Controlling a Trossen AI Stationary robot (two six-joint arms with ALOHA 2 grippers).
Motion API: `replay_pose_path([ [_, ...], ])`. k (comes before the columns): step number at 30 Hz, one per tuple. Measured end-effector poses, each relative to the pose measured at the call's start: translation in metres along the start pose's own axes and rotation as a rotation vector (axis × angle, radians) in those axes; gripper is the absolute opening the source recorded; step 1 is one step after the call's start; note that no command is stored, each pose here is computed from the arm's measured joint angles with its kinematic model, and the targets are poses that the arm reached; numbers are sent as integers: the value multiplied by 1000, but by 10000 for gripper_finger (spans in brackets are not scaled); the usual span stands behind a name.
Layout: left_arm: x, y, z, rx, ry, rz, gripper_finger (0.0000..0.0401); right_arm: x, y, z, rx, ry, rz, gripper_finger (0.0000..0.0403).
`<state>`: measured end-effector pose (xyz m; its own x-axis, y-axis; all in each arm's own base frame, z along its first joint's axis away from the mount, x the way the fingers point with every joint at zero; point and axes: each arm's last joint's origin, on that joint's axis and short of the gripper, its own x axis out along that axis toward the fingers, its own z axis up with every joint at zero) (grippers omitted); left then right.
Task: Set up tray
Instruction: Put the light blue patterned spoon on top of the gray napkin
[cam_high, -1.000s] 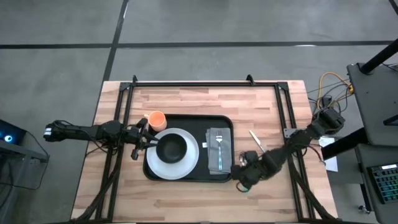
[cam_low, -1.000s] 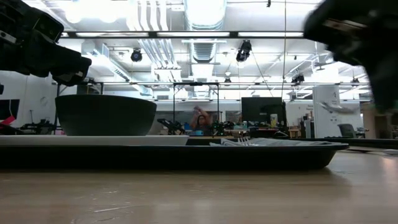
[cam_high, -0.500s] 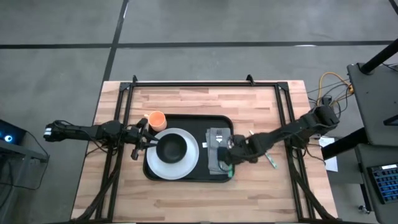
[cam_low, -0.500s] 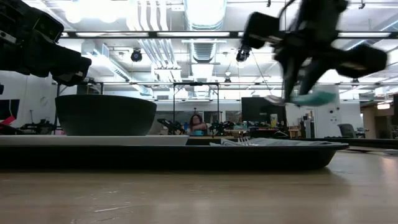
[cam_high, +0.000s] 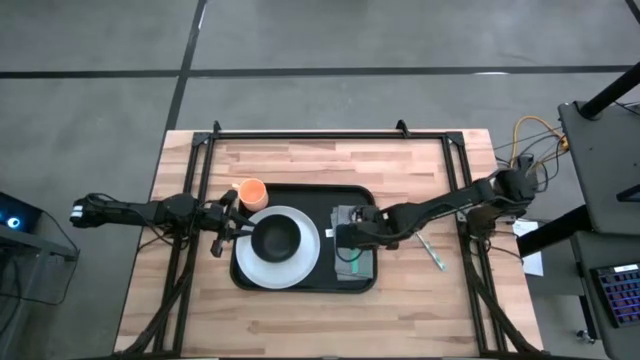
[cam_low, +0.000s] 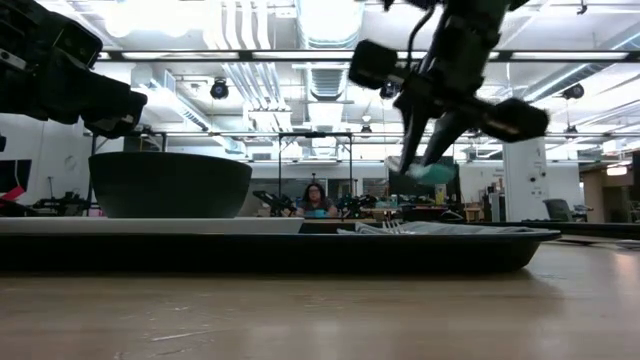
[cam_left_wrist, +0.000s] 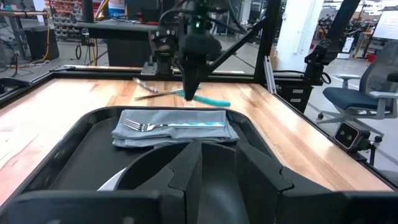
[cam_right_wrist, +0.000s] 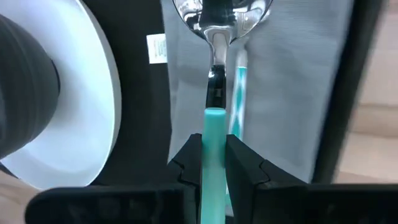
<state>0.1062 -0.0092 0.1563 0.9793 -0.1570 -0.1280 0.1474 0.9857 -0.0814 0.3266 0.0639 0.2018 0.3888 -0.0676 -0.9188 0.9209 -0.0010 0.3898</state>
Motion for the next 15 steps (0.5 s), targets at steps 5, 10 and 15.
replay_pose_path([
  [5,0,0,0,0,1,0,80,12,15,3,-46,4,23,30],
  [10,0,0,0,0,1,0,80,25,22,8,-70,27,-9,30],
  [15,0,0,0,0,1,0,80,33,26,12,-84,26,-22,30],
])
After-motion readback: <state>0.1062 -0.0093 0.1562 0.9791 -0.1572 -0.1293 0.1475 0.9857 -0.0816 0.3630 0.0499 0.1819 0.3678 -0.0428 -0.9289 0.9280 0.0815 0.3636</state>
